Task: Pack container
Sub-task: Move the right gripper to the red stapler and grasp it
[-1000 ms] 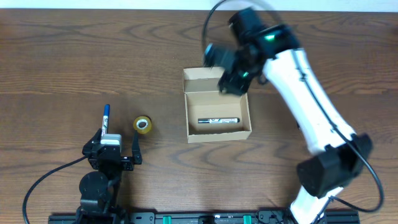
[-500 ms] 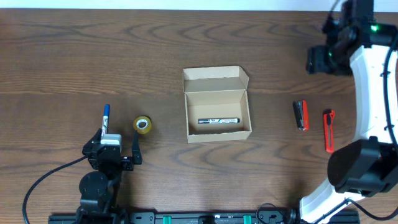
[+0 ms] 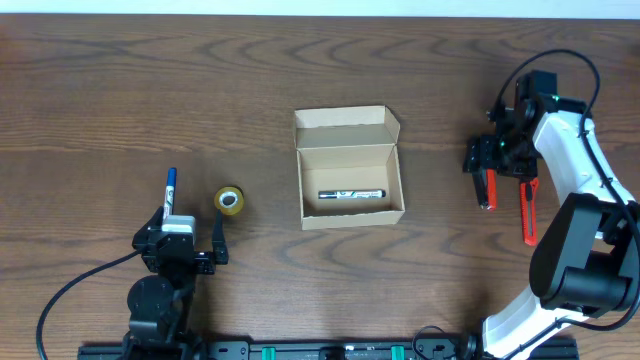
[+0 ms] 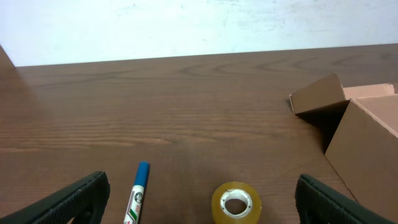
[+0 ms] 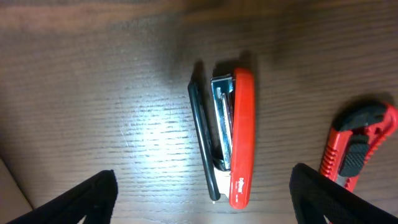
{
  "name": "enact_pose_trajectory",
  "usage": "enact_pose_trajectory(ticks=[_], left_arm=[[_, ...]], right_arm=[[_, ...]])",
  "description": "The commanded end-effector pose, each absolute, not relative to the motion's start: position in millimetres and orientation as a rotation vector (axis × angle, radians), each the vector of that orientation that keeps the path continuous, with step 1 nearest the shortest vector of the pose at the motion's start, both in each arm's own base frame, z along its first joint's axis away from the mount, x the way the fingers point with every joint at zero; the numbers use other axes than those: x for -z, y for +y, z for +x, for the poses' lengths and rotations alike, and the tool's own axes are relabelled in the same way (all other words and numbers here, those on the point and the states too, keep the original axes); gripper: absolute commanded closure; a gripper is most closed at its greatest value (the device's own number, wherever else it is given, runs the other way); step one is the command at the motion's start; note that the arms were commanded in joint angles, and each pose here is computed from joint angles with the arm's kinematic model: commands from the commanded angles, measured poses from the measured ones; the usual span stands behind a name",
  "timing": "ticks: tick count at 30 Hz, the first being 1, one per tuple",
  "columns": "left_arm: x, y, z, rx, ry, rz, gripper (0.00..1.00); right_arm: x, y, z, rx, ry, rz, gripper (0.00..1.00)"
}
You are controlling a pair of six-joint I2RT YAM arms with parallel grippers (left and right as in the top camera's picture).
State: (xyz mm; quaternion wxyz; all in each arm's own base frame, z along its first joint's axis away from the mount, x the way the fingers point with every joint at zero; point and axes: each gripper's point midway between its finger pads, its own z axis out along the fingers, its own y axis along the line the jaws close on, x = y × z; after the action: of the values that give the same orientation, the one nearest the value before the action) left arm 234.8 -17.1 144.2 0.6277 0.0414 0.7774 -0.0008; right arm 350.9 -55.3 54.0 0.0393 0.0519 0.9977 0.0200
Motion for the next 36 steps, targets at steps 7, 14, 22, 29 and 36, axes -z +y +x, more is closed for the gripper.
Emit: enact_pose_trajectory(ticks=[7,14,22,29,36], left_arm=[[-129.9,-15.6,234.7,-0.007,1.814,0.095,0.05],[-130.0,-15.6,234.8,-0.007,1.813,0.095,0.05],[-129.9,-15.6,234.7,-0.007,1.814,0.095,0.05],[-129.9,-15.6,234.7,-0.007,1.814,0.095,0.05],[-129.9,-15.6,234.7,-0.007,1.814,0.095,0.05]], right_arm=[[-53.9,-69.4,364.9,-0.034,2.992,0.006,0.15],[-33.0,-66.9,356.4,-0.056,3.042,-0.013,0.19],[-15.2,-65.6,350.0,-0.062,3.06,-0.011,0.2],[0.1,-63.6,340.2,-0.065,3.071,-0.012,0.2],[11.8,-74.9,331.9,0.047,3.085,0.0,0.21]])
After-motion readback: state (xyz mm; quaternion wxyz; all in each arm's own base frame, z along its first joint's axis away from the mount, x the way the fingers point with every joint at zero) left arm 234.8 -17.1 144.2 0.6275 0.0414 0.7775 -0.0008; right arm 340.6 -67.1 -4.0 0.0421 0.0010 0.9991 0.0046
